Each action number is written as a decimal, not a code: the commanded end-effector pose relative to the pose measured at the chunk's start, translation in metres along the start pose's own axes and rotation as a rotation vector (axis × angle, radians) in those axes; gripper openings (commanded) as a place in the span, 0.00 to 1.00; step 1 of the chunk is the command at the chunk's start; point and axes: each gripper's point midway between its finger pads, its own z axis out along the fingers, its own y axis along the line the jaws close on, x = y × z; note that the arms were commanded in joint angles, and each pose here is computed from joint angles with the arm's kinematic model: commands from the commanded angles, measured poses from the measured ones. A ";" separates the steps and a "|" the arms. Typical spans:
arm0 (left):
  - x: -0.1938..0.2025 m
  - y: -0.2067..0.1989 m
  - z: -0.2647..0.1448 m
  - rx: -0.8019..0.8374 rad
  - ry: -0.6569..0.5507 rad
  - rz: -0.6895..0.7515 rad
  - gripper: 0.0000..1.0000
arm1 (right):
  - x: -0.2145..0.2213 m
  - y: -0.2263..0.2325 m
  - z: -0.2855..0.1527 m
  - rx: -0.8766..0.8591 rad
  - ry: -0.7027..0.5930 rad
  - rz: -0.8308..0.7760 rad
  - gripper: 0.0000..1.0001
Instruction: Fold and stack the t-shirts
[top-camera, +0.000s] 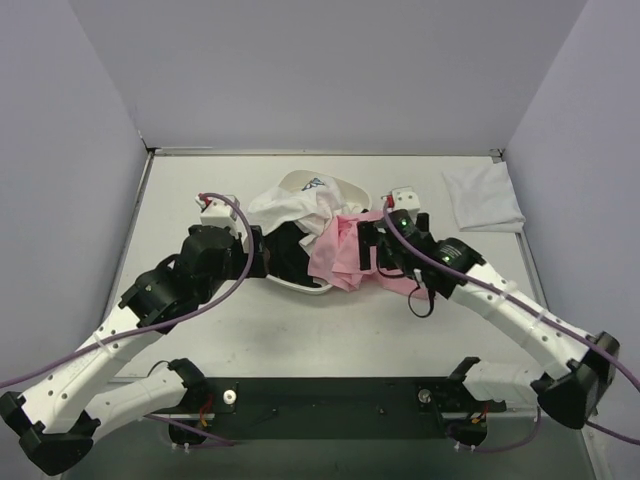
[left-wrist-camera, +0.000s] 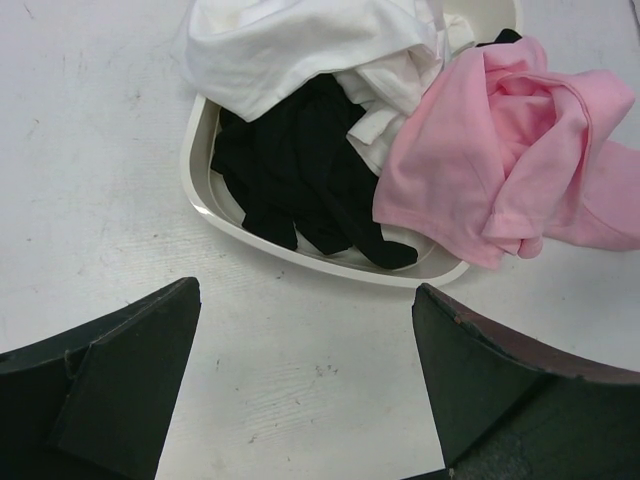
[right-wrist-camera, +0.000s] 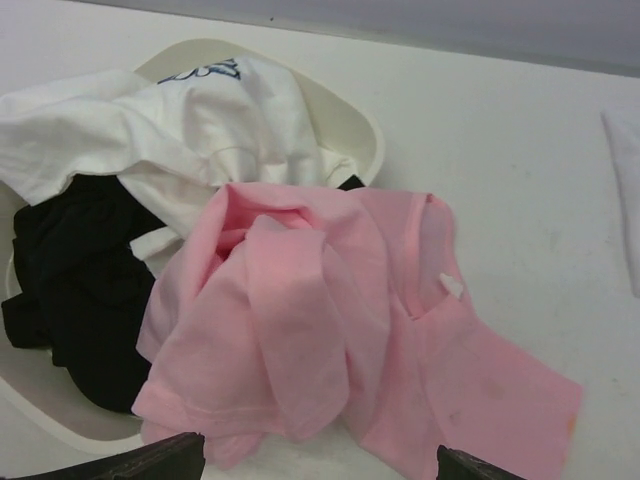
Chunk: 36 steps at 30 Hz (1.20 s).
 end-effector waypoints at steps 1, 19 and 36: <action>0.002 -0.003 0.001 0.022 -0.008 -0.030 0.97 | -0.016 0.047 0.027 -0.129 0.035 0.007 1.00; 0.014 0.001 0.000 0.035 -0.002 -0.028 0.97 | 0.010 0.081 0.128 -0.135 0.210 0.017 0.47; 0.056 -0.035 0.043 0.104 0.099 0.028 0.97 | -0.131 -0.015 -0.045 -0.010 -0.255 0.084 0.00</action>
